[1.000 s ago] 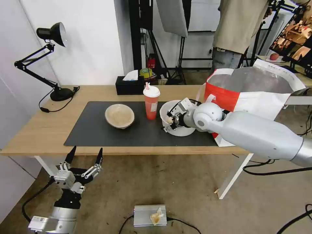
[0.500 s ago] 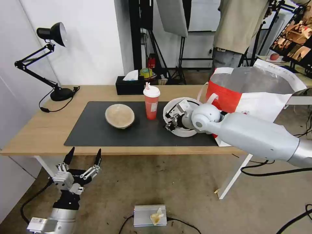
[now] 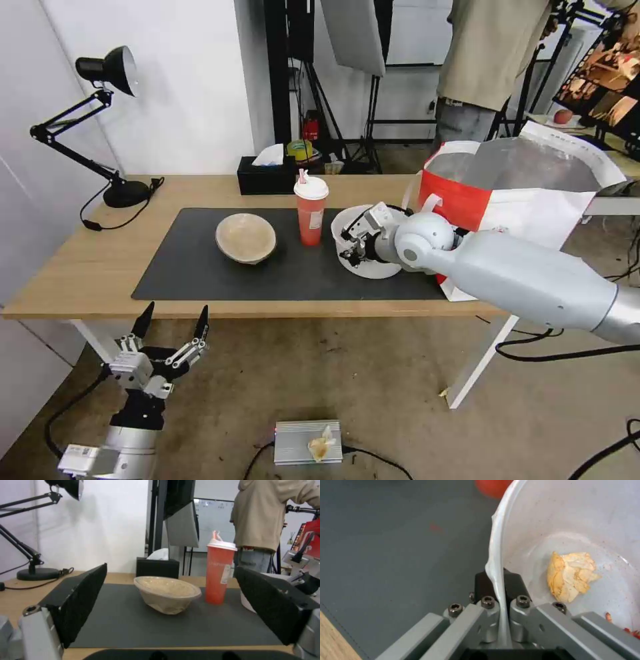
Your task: Pick up the trash from the table and place it into the takeout bag.
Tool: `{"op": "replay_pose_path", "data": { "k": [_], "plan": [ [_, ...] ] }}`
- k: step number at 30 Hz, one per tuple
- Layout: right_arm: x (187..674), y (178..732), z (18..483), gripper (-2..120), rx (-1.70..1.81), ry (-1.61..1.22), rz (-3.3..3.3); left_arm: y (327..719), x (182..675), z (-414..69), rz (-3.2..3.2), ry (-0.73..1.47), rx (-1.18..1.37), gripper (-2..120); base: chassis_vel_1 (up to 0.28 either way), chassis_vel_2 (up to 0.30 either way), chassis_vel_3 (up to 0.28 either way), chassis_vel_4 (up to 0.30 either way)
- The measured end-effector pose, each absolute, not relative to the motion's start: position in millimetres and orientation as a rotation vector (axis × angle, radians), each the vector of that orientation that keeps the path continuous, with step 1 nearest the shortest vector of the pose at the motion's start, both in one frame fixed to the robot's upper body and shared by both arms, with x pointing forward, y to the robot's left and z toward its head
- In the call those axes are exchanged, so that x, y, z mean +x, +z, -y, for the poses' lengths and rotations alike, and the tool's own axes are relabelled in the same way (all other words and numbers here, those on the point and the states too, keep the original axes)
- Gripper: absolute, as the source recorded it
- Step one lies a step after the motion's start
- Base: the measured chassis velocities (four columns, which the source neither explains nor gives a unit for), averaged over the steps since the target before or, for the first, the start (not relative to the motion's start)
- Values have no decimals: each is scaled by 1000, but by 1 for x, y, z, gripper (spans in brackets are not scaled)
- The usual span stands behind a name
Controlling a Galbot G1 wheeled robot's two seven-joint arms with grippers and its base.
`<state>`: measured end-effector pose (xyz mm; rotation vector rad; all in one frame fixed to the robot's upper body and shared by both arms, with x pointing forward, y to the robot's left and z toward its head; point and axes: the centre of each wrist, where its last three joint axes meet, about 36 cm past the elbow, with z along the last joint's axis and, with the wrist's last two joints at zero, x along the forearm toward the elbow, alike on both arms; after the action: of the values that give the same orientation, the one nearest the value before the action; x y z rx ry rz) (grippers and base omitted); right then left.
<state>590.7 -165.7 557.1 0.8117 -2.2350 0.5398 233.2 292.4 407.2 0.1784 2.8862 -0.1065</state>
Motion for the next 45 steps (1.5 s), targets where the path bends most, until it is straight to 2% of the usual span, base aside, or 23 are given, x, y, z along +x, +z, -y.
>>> {"op": "replay_pose_path", "data": {
  "k": [10, 26, 45],
  "plan": [
    [583, 564, 161, 0, 841, 552, 2244, 404, 232, -296, -2890, -101, 165, 100, 0, 0, 0, 0],
    [532, 609, 149, 0, 998, 760, 2285, 397, 232, -304, -2896, -80, 147, 100, 0, 0, 0, 0],
    [481, 635, 164, 0, 1086, 907, 2322, 391, 232, -311, -2909, -60, 148, 100, 0, 0, 0, 0]
  ]
}}
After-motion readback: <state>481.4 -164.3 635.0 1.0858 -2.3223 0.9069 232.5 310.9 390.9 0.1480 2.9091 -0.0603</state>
